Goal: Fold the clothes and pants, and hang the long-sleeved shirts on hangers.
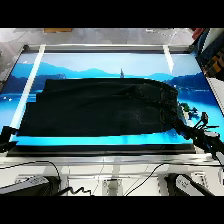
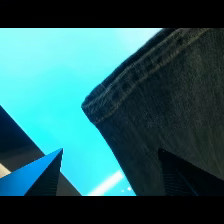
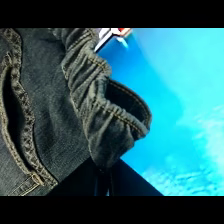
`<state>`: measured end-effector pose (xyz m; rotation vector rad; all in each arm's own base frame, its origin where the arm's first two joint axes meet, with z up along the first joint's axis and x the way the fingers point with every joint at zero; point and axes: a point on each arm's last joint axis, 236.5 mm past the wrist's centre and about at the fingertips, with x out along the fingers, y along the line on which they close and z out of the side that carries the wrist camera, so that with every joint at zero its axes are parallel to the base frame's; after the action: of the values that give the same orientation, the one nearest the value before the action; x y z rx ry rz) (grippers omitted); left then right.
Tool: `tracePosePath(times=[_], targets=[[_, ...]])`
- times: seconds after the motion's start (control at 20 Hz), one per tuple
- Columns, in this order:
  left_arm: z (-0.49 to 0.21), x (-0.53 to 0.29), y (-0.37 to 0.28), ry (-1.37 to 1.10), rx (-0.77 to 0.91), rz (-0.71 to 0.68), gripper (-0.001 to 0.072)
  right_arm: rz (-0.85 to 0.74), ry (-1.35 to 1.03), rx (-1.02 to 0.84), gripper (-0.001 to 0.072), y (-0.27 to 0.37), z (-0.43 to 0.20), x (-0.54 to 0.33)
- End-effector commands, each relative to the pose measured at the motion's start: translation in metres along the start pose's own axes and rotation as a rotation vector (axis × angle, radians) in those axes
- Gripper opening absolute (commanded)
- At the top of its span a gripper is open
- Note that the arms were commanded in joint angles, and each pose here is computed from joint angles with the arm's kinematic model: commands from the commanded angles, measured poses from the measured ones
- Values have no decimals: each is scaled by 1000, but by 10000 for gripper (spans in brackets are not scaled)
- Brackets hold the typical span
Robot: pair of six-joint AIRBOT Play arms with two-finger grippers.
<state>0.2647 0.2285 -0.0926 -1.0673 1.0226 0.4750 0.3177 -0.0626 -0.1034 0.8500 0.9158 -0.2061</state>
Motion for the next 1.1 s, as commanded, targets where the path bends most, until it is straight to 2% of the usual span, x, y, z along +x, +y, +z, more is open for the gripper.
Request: tracePosePath(times=[0.0, 0.05, 0.2, 0.25, 0.3, 0.6, 0.8, 1.05], targets=[[-5, 27, 0, 45, -11, -48, 627, 24, 41, -10, 33, 6, -10, 0], [-7, 35, -5, 58, -15, -76, 588, 27, 53, -18, 33, 7, -13, -1], [0, 46, -27, 31, 1, -174, 310, 18, 45, -70, 32, 9, -11, -9], [5, 45, -33, 9, 12, -196, 192, 8, 42, -89, 31, 10, -7, -14], [9, 42, -39, -10, 30, -220, 31, -15, 38, -111, 32, 9, -3, -20], [8, 14, -56, -38, 157, -225, 34, -363, 16, -269, 31, -25, 32, -102], [-10, -6, -55, 6, 274, -177, 33, -497, 24, -347, 31, -34, 30, -153], [-5, -31, -63, -59, 317, -144, 33, -649, 127, -342, 31, -62, 3, -189]])
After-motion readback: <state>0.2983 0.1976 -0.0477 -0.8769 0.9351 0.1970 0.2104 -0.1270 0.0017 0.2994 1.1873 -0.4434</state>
